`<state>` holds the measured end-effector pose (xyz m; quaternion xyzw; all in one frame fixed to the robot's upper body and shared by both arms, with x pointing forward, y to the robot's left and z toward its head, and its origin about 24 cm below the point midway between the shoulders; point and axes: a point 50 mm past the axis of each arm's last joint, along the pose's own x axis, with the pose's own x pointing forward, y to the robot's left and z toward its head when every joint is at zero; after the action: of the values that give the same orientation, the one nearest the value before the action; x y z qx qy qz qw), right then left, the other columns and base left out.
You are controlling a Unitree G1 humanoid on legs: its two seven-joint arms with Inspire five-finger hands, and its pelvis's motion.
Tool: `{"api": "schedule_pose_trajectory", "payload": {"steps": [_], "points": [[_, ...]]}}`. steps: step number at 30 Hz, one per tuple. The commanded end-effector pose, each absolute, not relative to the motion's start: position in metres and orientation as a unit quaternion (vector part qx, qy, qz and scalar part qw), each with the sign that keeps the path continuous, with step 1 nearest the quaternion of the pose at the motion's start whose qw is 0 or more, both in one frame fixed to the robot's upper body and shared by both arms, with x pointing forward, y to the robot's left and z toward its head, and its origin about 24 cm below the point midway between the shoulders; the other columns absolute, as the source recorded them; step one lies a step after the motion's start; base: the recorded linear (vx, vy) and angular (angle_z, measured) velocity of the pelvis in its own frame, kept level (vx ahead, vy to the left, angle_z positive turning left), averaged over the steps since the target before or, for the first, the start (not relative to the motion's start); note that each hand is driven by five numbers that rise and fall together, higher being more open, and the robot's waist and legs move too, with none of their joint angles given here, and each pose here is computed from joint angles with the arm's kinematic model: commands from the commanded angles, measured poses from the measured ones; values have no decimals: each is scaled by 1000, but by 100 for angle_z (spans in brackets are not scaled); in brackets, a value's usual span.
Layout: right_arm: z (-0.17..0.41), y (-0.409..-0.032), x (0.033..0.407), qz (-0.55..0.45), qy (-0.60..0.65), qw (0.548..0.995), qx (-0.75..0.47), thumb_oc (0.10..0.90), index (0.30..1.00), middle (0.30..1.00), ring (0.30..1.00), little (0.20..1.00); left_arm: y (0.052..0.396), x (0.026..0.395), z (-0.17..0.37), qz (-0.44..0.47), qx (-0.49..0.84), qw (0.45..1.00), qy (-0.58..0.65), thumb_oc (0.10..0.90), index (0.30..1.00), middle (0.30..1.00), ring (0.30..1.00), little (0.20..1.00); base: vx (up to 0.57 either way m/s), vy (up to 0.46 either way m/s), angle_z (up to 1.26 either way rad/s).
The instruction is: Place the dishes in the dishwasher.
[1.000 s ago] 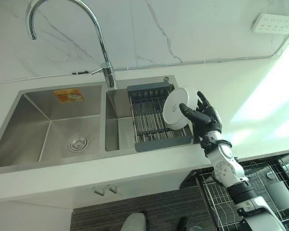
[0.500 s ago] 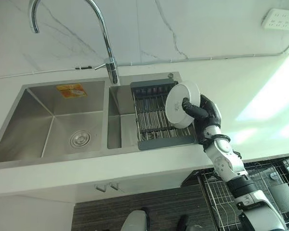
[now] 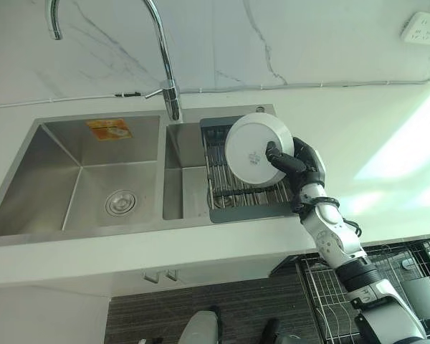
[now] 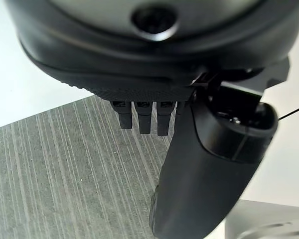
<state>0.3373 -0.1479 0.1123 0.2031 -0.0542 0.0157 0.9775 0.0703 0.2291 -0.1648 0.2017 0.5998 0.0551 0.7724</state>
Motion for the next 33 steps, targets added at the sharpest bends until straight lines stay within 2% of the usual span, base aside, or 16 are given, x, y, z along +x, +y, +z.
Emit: {"api": "schedule_pose_trajectory", "payload": {"steps": [1,4,9,13,17,26,33], "points": [[175,-140,325,88,-216,929,288,400,300,300,300,300,252,54,-162,34,270,748,605,800,900,900,900,900,68,199,-21],[190,-144,305,97,-275,896,335,400,300,300,300,300,257,59,-160,18,292,741,604,800,900,900,900,900,34,226,-43],[211,-138,282,143,-344,849,374,400,300,300,300,300,271,80,-152,62,287,757,583,800,900,900,900,900,-199,-44,-127],[223,-137,277,135,-374,852,342,400,300,300,300,300,268,92,-151,83,281,766,573,800,900,900,900,900,-207,-223,-65],[230,-142,276,117,-386,852,334,400,300,300,300,300,262,89,-153,69,289,765,571,800,900,900,900,900,-99,-209,-32],[243,-181,262,63,-437,837,323,400,300,300,300,300,244,67,-163,62,261,756,597,800,900,900,900,900,-3,-95,-10],[245,-206,258,-6,-458,836,301,400,300,300,300,300,238,66,-165,58,243,754,607,800,900,900,900,900,4,-20,3]]}}
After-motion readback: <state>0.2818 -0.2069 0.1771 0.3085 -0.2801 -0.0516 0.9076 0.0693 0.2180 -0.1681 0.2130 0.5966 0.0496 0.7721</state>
